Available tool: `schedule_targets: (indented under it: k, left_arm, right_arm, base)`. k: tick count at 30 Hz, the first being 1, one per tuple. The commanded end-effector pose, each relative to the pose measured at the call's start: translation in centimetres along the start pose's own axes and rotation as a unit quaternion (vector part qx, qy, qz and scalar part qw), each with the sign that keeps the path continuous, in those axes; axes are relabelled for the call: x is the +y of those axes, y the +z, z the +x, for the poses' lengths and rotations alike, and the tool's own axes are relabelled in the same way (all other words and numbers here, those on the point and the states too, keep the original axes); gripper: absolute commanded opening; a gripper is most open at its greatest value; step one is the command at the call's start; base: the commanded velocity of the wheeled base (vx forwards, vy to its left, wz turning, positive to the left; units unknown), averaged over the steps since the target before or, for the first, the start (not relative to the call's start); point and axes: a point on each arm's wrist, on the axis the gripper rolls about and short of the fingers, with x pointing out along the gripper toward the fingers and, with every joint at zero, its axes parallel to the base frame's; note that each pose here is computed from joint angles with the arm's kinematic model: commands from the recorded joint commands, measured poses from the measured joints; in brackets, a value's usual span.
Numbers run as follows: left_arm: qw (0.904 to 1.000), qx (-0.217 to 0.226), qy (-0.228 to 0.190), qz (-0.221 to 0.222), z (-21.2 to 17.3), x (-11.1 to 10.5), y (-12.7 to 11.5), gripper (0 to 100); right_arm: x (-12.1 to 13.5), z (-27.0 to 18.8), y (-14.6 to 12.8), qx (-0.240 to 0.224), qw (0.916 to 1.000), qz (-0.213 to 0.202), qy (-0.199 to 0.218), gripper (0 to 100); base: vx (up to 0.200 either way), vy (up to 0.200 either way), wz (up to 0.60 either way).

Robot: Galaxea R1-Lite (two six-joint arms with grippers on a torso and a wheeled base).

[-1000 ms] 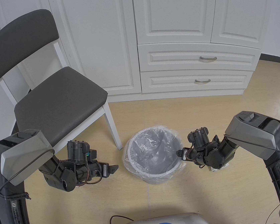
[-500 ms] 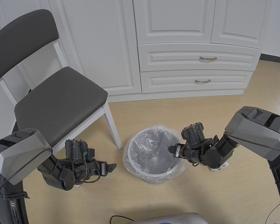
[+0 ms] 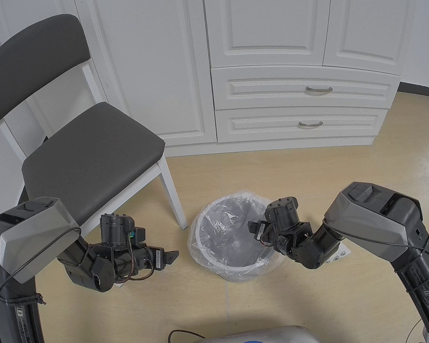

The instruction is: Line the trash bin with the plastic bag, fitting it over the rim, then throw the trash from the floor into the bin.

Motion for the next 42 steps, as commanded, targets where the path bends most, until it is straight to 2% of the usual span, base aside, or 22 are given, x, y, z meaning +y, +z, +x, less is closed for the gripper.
schedule_targets:
  k: [1, 6, 14, 21, 25, 28, 33, 37, 38, 42]
  left_arm:
    - [1.0, 0.003, 0.0, 0.0, 0.1, 0.0, -0.2, 100]
    - [1.0, 0.0, -0.001, -0.001, 0.0, 0.0, 0.0, 100]
    - [1.0, -0.01, 0.0, -0.001, -0.1, 0.1, 0.2, 100]
    - [1.0, -0.01, 0.001, -0.001, 0.0, 0.1, 0.0, 100]
    - [1.0, -0.01, 0.001, 0.0, 0.0, 0.1, 0.0, 100]
    - [1.0, -0.01, 0.001, -0.001, 0.0, 0.1, 0.0, 100]
    - [1.0, -0.009, 0.001, 0.0, -0.1, 0.1, 0.0, 100]
    - [1.0, -0.01, 0.001, 0.0, 0.0, 0.1, 0.0, 100]
    - [1.0, -0.008, -0.001, 0.0, 0.0, 0.0, 0.0, 100]
    - [1.0, -0.006, -0.002, 0.001, 0.0, -0.2, -0.1, 100]
  right_arm:
    - [-0.8, 1.3, -1.4, -0.002, 0.9999, -0.001, -0.014, 100]
    - [-1.4, 2.1, -0.4, -0.036, 0.9984, 0.007, -0.044, 100]
    - [-2.3, 1.9, 1.1, -0.04, 0.9975, 0.008, -0.058, 100]
    - [-3.3, 0.2, 1.0, -0.014, 0.9961, -0.043, -0.075, 100]
    - [-3.7, -1.3, 0.3, 0.015, 0.9932, -0.085, -0.078, 100]
    - [-3.5, -2.5, -0.2, 0.037, 0.9908, -0.112, -0.067, 100]
    - [-2.4, -2.6, 0.0, 0.024, 0.9931, -0.103, -0.052, 100]
    - [-1.6, -2.4, 0.2, 0.01, 0.9958, -0.081, -0.041, 100]
    - [-0.7, -2.5, -0.2, 0.013, 0.9971, -0.068, -0.033, 100]
    - [-0.3, -3.2, -1.7, 0.036, 0.9951, -0.086, -0.033, 100]
  base:
    - [0.0, 0.0, 0.0]
    - [0.0, 0.0, 0.0]
    - [0.0, 0.0, 0.0]
    - [0.0, 0.0, 0.0]
    - [0.0, 0.0, 0.0]
    - [0.0, 0.0, 0.0]
    - [0.0, 0.0, 0.0]
    - [0.0, 0.0, 0.0]
    - [0.0, 0.0, 0.0]
    - [0.0, 0.0, 0.0]
